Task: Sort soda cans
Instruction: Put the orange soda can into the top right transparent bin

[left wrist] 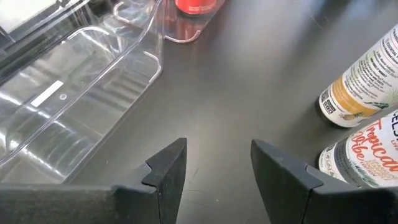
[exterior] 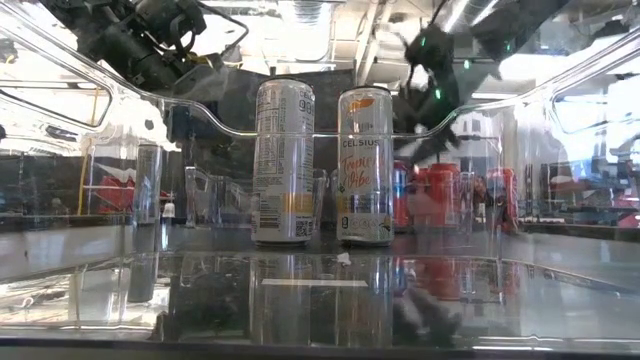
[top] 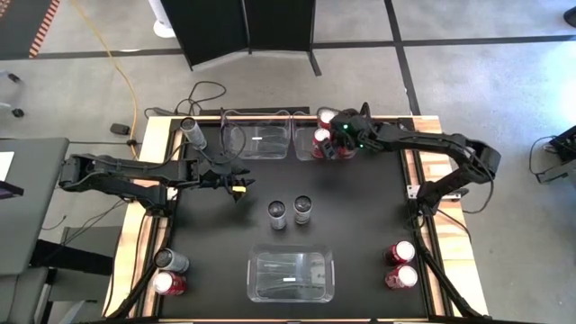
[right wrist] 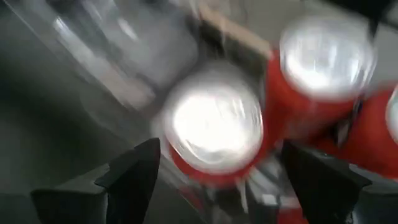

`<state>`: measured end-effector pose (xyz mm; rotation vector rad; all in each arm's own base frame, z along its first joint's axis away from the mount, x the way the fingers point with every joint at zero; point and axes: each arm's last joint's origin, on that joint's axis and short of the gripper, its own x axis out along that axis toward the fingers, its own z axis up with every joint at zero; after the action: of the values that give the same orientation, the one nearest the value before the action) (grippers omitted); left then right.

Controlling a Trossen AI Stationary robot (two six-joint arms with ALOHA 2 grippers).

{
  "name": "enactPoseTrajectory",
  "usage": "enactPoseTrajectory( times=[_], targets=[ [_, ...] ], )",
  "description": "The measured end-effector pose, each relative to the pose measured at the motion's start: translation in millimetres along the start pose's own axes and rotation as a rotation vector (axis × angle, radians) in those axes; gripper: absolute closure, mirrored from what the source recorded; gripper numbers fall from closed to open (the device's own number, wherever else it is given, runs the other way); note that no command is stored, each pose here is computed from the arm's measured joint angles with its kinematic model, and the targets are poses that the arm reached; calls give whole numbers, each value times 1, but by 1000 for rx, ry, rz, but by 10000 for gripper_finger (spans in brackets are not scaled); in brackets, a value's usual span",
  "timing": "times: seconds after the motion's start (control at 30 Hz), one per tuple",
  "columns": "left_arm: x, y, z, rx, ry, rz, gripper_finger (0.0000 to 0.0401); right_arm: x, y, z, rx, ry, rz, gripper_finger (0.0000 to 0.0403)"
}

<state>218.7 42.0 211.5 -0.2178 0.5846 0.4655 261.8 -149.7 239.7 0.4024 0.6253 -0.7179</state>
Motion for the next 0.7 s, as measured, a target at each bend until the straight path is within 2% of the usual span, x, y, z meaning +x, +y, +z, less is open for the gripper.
enactPoseTrajectory(
  times=[0.17,0.27,0.37,0.5,0.6,0.7],
  targets=[
    [0,0,-1,11,15,4,227,-14,15,13,-33,-96,57,58],
    [0,0,-2,12,16,4,227,-18,26,29,-27,-211,115,59],
    [0,0,-2,12,15,5,227,-3,35,40,-30,-257,202,67],
    [0,1,-1,-1,15,9,227,26,46,64,25,-218,305,88],
    [0,2,-1,-22,15,9,227,47,50,76,28,-123,270,109],
    [0,2,-1,-60,16,10,227,71,54,76,23,15,223,132]
  ],
)
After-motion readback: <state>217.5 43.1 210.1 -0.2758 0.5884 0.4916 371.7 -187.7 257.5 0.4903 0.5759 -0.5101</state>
